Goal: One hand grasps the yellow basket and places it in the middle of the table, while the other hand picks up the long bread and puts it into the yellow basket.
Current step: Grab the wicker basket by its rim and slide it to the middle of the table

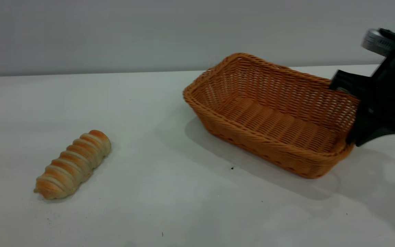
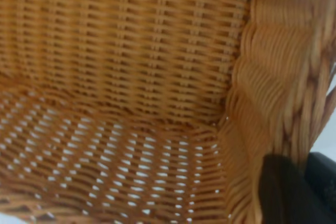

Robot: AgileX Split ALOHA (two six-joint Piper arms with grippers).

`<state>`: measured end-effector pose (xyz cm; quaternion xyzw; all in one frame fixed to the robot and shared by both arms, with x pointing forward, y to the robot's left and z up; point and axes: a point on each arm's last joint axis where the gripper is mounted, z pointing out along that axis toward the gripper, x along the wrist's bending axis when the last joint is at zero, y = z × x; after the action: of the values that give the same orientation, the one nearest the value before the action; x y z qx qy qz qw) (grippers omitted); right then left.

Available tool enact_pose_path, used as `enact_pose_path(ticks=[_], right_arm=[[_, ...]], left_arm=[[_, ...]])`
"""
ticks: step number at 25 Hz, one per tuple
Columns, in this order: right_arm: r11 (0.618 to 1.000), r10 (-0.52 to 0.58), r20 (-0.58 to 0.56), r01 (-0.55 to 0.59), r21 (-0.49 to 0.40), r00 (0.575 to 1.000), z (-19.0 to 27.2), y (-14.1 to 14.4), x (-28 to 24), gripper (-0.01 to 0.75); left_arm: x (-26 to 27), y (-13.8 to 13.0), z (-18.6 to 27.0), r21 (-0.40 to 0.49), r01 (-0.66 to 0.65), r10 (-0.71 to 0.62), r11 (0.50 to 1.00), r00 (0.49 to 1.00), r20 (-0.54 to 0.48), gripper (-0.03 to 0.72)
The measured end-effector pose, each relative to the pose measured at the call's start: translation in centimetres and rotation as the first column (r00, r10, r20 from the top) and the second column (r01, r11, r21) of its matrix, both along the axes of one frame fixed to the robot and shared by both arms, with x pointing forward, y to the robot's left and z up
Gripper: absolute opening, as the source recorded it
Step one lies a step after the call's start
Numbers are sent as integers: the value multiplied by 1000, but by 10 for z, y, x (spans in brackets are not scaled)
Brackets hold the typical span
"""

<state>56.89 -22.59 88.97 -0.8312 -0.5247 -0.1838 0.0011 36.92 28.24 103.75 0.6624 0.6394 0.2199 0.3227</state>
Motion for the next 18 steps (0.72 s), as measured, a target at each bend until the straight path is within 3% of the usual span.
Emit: enact_pose_path(ticks=[8, 18], right_arm=[[952, 306, 8, -306, 31, 952, 18, 29, 10, 45], [862, 505, 32, -506, 32, 863, 18, 66, -4, 42]], left_arm=[[0, 0, 0, 0, 0, 0, 1000, 1000, 0, 575], [0, 0, 0, 0, 1, -1, 1000, 1000, 0, 575]])
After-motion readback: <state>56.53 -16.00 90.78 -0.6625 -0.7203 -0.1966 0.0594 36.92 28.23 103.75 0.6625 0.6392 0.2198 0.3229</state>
